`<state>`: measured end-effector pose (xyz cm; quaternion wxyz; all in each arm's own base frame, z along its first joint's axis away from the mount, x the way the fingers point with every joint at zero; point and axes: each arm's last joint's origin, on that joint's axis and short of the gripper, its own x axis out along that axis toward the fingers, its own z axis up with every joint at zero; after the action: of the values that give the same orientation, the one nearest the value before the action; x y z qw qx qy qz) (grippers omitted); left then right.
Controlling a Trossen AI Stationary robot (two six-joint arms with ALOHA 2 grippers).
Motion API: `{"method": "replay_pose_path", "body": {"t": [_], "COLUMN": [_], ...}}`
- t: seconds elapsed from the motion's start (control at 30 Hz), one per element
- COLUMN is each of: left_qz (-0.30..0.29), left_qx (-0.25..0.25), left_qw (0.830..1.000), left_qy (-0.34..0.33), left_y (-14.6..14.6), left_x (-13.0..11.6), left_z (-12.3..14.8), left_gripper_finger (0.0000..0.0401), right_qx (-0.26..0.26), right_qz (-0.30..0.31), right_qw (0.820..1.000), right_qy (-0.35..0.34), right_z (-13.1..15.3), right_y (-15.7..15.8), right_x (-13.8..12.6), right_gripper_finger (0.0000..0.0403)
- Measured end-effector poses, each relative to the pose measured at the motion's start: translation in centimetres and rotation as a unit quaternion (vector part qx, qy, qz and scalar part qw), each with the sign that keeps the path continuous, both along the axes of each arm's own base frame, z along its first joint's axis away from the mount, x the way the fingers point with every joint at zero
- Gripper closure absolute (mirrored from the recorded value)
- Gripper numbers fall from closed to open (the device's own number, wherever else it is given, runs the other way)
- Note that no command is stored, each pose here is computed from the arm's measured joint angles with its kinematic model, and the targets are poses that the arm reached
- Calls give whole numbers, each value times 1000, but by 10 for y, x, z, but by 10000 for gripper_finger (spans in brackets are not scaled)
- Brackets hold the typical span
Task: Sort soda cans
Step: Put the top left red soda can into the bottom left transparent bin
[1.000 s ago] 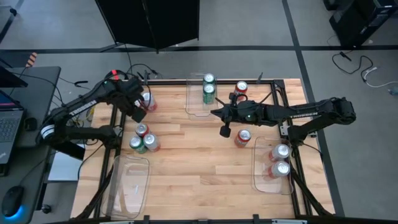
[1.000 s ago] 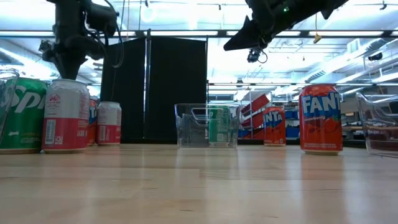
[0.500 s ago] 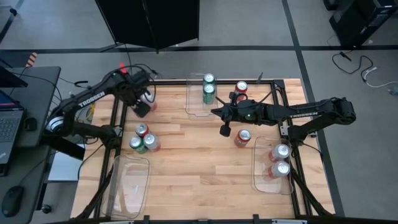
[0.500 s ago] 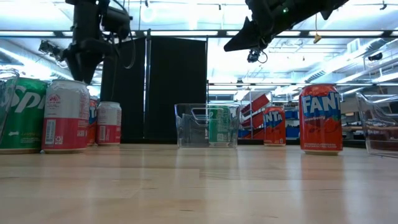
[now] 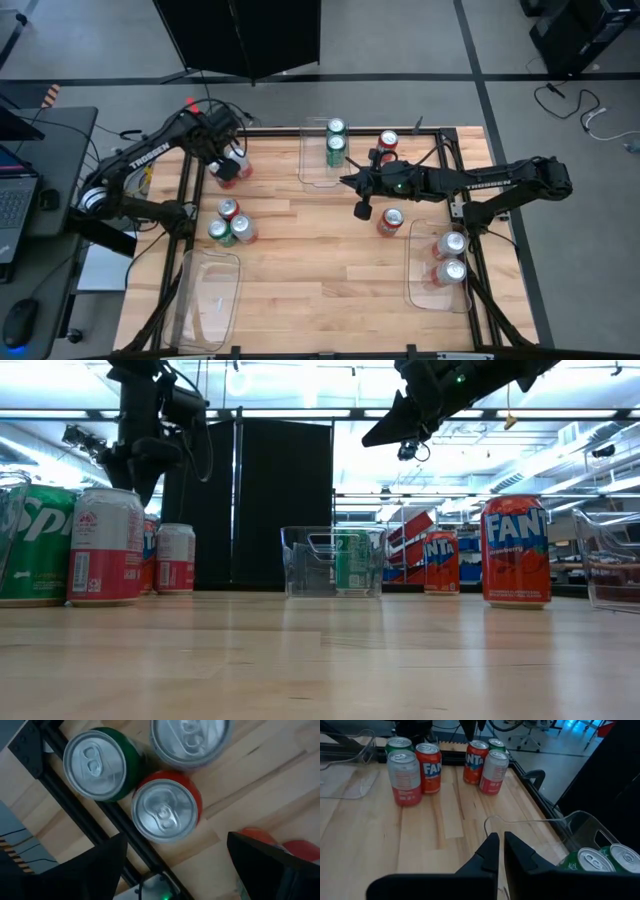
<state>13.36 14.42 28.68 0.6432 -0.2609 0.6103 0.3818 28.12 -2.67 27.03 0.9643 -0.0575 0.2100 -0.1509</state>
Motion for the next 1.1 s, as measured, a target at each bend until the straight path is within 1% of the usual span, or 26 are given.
{"method": "replay_pose_path", "body": {"t": [0.2, 0.37, 0.5, 0.73, 0.9, 1.0, 1.1], "left_qz": [9, 17, 23, 17, 14, 11, -2], "left_qx": [-13, -7, -14, -8, -17, -21, -18], "left_qw": [1000, 1000, 999, 999, 999, 999, 999], "left_qy": [0, -4, -30, -37, -41, -37, -33], "left_y": [6, 13, 17, 19, 17, 17, 17], "left_x": [-7, -12, -13, -12, -13, -14, -13], "left_z": [-9, -16, -24, -32, -43, -46, -45], "left_gripper_finger": [54, 54, 54, 54, 54, 62, 86], "right_qx": [2, 3, 9, 11, 11, 11, 11], "right_qz": [0, 1, 14, 20, 20, 20, 20], "right_qw": [1000, 1000, 1000, 1000, 1000, 1000, 1000], "right_qy": [0, 0, -1, -1, -1, -1, -1], "right_z": [0, 0, 0, 0, 0, 0, 0], "right_y": [0, 0, 1, 2, 2, 2, 2], "right_x": [0, 0, 0, 0, 0, 0, 0], "right_gripper_finger": [389, 389, 389, 389, 389, 389, 389]}}
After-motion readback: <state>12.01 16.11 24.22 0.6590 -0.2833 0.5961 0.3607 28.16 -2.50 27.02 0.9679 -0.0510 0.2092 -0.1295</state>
